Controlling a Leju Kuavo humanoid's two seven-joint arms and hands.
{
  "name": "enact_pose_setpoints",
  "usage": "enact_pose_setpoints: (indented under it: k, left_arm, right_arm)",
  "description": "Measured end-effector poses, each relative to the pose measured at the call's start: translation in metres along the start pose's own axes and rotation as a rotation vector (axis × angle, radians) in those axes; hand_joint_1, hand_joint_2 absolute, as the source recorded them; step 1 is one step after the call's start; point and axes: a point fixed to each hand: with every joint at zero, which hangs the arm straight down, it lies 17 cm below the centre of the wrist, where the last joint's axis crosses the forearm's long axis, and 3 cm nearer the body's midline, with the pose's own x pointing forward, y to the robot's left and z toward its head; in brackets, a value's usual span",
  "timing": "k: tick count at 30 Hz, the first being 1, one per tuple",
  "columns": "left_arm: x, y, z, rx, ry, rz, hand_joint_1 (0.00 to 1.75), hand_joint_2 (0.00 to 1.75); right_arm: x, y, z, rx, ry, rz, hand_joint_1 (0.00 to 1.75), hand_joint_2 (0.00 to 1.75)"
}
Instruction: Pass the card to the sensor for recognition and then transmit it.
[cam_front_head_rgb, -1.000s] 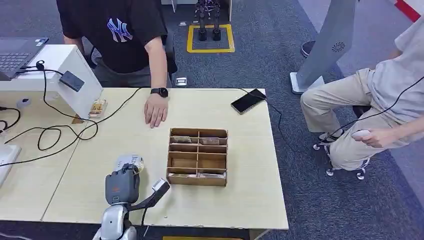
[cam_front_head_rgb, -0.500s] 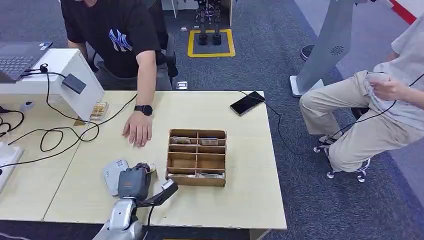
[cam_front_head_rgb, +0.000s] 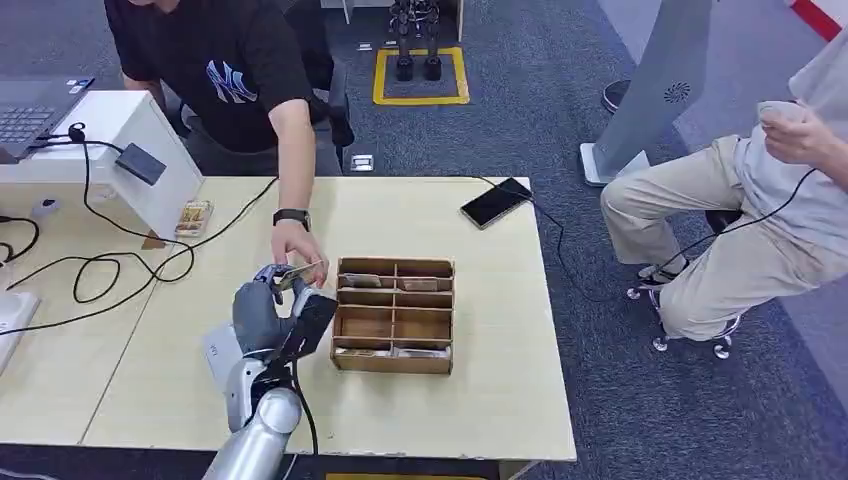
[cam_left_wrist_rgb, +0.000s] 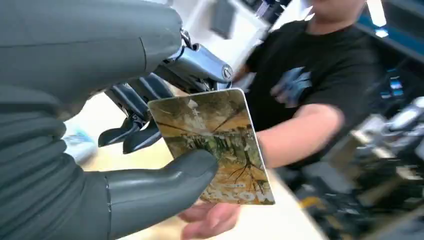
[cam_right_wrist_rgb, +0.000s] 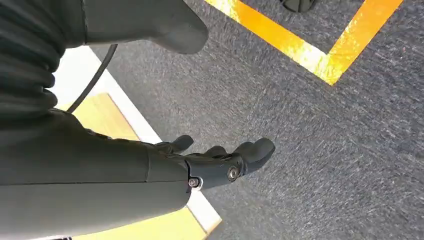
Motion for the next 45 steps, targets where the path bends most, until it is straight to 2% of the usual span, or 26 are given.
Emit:
enact_pose_setpoints:
  k: [3,7,16,26,27,28,29,45]
  left_arm:
    - [0.030,0.007,-0.007,0.020,-0.053,0.060,1.75,1.75]
    - [0.047,0.005,-0.009,0.005,-0.064,0.147,1.75,1.75]
    - [0.065,0.000,-0.012,-0.021,-0.097,0.151,1.75,1.75]
    - [0.081,-0.008,-0.044,-0.054,-0.090,0.145,1.75,1.75]
    - [0.082,-0.008,-0.047,-0.051,-0.088,0.157,0.58,1.75]
    - [0.083,-0.007,-0.050,-0.048,-0.087,0.167,0.21,1.75]
    - [0.084,-0.007,-0.052,-0.045,-0.086,0.180,0.00,1.75]
    - [0.113,0.014,-0.059,0.026,-0.176,0.526,0.00,1.75]
  right_arm:
    - [-0.001,-0.001,0.000,-0.001,0.002,-0.001,0.00,1.75]
    - [-0.001,0.000,0.000,0.000,0.002,-0.006,0.00,1.75]
    - [-0.002,0.001,0.000,0.002,0.003,-0.005,0.00,1.75]
    - [0.001,0.001,0.001,0.001,-0.012,0.017,0.00,1.75]
    - [0.002,0.001,0.001,0.001,-0.014,0.019,0.00,1.75]
    - [0.002,0.001,0.001,0.000,-0.015,0.023,0.00,1.75]
    - [0.002,0.001,0.001,-0.001,-0.016,0.025,0.00,1.75]
    - [0.005,0.003,0.003,-0.003,-0.041,0.046,0.00,1.75]
